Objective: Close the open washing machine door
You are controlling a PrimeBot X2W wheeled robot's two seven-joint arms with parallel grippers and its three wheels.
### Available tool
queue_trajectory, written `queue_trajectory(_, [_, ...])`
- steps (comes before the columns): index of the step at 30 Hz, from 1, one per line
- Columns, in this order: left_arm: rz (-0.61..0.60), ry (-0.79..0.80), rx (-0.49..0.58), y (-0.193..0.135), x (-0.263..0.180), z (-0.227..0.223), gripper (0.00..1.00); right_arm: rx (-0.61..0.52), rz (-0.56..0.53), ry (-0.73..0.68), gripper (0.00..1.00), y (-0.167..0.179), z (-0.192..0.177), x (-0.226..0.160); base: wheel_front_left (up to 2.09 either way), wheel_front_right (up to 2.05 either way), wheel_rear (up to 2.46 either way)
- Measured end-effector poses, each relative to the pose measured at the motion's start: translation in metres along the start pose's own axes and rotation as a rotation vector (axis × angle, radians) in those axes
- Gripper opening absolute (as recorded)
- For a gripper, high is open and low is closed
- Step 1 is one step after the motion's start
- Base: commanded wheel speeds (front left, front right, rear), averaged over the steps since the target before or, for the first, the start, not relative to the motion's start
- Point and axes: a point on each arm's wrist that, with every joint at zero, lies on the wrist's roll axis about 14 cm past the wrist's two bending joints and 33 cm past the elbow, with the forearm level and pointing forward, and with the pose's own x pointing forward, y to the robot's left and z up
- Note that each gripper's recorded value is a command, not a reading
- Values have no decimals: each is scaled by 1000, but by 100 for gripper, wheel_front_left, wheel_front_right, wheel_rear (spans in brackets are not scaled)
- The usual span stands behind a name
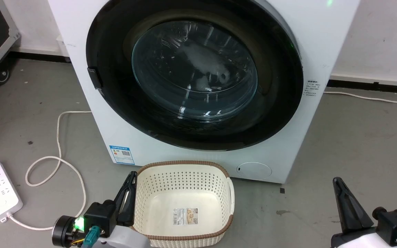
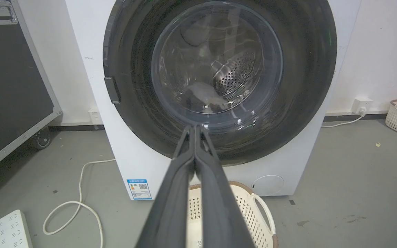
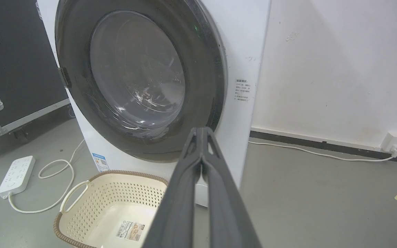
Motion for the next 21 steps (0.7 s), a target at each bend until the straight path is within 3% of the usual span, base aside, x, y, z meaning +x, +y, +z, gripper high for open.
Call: queue_trajectory(21, [22,24,13,6,3,-1,0,-8,10,37,0,3,-4,2,0,0,0])
